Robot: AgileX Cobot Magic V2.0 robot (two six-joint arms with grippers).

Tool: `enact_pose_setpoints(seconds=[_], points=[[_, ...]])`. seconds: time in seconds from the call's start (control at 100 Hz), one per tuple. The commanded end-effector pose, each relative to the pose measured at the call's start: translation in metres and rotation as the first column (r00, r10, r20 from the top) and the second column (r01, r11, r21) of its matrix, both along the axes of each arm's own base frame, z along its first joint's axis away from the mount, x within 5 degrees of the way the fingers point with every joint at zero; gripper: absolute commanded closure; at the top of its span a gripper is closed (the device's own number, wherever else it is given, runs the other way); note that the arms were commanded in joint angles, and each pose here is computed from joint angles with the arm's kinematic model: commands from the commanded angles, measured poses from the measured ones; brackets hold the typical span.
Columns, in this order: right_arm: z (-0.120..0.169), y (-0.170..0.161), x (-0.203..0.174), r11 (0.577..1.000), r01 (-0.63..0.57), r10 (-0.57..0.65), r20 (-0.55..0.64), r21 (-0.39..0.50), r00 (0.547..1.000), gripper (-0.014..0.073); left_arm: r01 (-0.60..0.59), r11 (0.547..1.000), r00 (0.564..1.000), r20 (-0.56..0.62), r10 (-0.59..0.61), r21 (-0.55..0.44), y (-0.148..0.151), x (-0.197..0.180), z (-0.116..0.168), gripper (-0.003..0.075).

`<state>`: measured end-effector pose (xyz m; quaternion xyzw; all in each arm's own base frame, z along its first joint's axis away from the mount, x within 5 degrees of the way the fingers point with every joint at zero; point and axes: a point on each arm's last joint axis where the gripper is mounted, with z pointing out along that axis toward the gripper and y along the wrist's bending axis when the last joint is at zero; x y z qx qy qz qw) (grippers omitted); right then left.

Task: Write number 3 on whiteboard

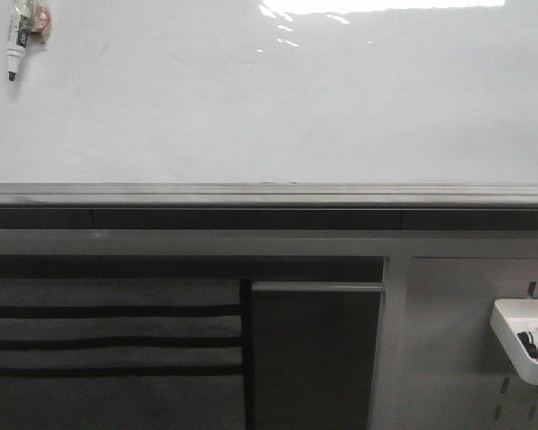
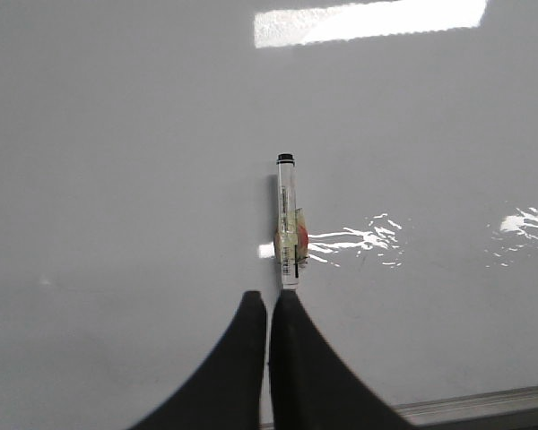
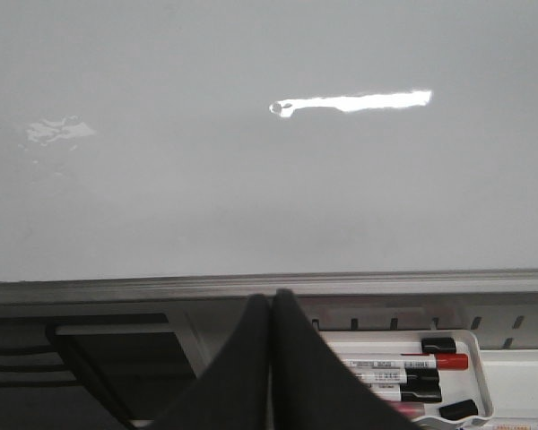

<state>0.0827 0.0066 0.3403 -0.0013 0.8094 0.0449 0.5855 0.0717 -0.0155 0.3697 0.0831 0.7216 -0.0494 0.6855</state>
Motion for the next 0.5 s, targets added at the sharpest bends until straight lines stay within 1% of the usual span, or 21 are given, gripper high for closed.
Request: enact_pose_setpoints(seconds=[0.0, 0.23, 0.39, 0.44, 0.49], points=[[0.0186, -0.0005, 0.0028, 1.0, 0.006, -0.005, 0.114, -0.003, 0.993, 0.0669, -0.02, 0.999, 0.996, 0.087, 0.023, -0.028, 0.0017, 0.0022, 0.0149, 0.0739], [0.0182, -0.0005, 0.0027, 1.0, 0.005, -0.005, 0.109, -0.003, 0.994, 0.0669, -0.019, 0.999, 0.996, 0.084, 0.022, -0.027, 0.0016, 0.0022, 0.0146, 0.0739], [0.0206, -0.0006, 0.0032, 1.0, 0.007, -0.007, 0.135, -0.002, 0.991, 0.0668, -0.024, 0.999, 0.994, 0.103, 0.027, -0.031, 0.0021, 0.0022, 0.0164, 0.0739], [0.0212, -0.0007, 0.0033, 1.0, 0.01, -0.012, 0.141, 0.015, 0.99, 0.0647, -0.028, 0.999, 0.993, 0.11, 0.031, -0.032, 0.0024, 0.0022, 0.017, 0.0736], [0.022, -0.0007, 0.0034, 1.0, 0.012, -0.016, 0.149, 0.026, 0.989, 0.0586, -0.03, 0.999, 0.993, 0.117, 0.033, -0.033, 0.0026, 0.0022, 0.0178, 0.0713]])
